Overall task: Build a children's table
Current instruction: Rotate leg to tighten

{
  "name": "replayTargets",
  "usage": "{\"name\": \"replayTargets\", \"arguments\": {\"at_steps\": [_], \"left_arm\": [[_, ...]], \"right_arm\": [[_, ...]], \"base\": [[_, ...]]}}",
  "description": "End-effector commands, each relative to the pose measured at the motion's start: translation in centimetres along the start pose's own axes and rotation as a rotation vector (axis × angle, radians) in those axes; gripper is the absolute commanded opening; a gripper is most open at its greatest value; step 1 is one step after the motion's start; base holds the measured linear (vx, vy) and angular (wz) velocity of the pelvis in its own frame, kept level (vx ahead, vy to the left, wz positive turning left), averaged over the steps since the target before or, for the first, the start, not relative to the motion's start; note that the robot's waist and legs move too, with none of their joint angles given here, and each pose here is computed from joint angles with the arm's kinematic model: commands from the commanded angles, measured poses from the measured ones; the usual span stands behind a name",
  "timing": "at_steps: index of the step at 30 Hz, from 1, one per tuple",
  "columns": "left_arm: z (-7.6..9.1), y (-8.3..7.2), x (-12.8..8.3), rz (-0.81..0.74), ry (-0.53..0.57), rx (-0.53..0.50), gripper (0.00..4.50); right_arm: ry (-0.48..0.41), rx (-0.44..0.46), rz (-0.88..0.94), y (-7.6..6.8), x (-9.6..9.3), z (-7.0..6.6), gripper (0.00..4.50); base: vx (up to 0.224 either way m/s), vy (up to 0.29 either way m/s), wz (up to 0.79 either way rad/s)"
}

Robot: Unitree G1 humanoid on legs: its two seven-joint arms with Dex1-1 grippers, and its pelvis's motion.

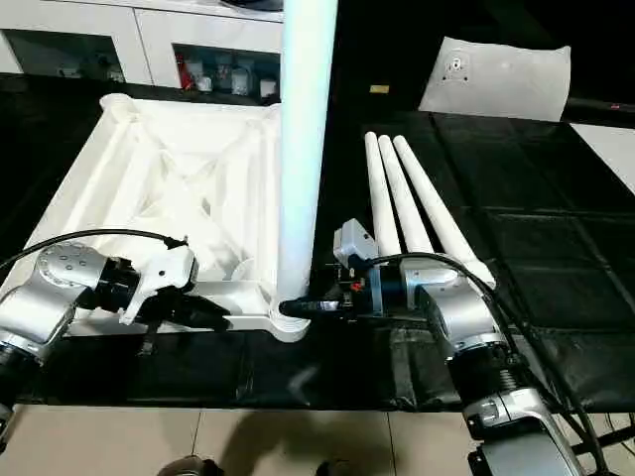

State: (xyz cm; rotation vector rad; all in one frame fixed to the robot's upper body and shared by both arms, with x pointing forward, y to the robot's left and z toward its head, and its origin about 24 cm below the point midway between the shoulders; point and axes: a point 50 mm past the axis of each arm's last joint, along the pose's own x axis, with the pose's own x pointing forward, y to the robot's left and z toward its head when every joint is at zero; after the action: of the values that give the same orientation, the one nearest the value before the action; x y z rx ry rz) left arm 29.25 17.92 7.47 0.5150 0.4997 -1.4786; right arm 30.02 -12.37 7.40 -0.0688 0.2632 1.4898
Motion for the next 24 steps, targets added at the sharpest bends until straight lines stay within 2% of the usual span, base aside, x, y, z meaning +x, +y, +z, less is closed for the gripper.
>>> {"name": "replayTargets", "arguments": {"at_steps": [1,6,11,12,13,14,17,19,22,24], "left_arm": [[-1.1,-0.5,0.9,-0.054,0.051,-0.045,0.0],[-0.4,0.4,1.0,0.044,-0.013,-0.086,0.0],[1.9,2.0,2.2,0.304,-0.149,-0.198,0.0],[2.5,2.4,2.6,0.365,-0.184,-0.229,0.0],[2.6,2.4,2.6,0.374,-0.19,-0.235,0.0],[3.6,2.7,3.2,0.442,-0.24,-0.271,0.0],[5.4,3.0,4.5,0.561,-0.316,-0.333,0.0],[5.6,3.1,4.6,0.575,-0.323,-0.339,0.0],[7.3,3.6,5.8,0.771,-0.377,-0.406,0.0],[7.8,3.6,6.2,0.794,-0.377,-0.406,0.0]], "right_arm": [[-0.004,0.036,0.053,0.5,0.5,-0.3,2.05],[-0.048,0.086,0.002,0.9,1.3,-0.6,1.99],[-0.061,0.143,-0.262,0.4,4.6,-1.3,1.99],[-0.082,0.177,-0.314,0.3,5.5,-1.2,1.98],[-0.085,0.183,-0.322,0.2,5.6,-1.1,1.97],[-0.123,0.238,-0.395,0.0,7.0,-0.8,1.97],[-0.175,0.355,-0.534,-0.7,9.7,0.0,1.96],[-0.178,0.368,-0.552,-0.8,10.0,0.1,1.96],[-0.172,0.431,-0.718,-1.5,12.0,0.5,1.96],[-0.163,0.403,-0.76,-1.6,12.1,0.6,1.96]], "base": [[0.0,0.0,0.0],[0.0,0.0,0.0],[0.0,0.0,0.0],[-0.051,0.004,-0.07],[0.0,0.0,0.0],[0.0,0.0,0.0],[0.0,0.0,0.0],[0.0,0.0,0.0],[0.0,0.0,0.0],[0.0,0.0,0.0]]}}
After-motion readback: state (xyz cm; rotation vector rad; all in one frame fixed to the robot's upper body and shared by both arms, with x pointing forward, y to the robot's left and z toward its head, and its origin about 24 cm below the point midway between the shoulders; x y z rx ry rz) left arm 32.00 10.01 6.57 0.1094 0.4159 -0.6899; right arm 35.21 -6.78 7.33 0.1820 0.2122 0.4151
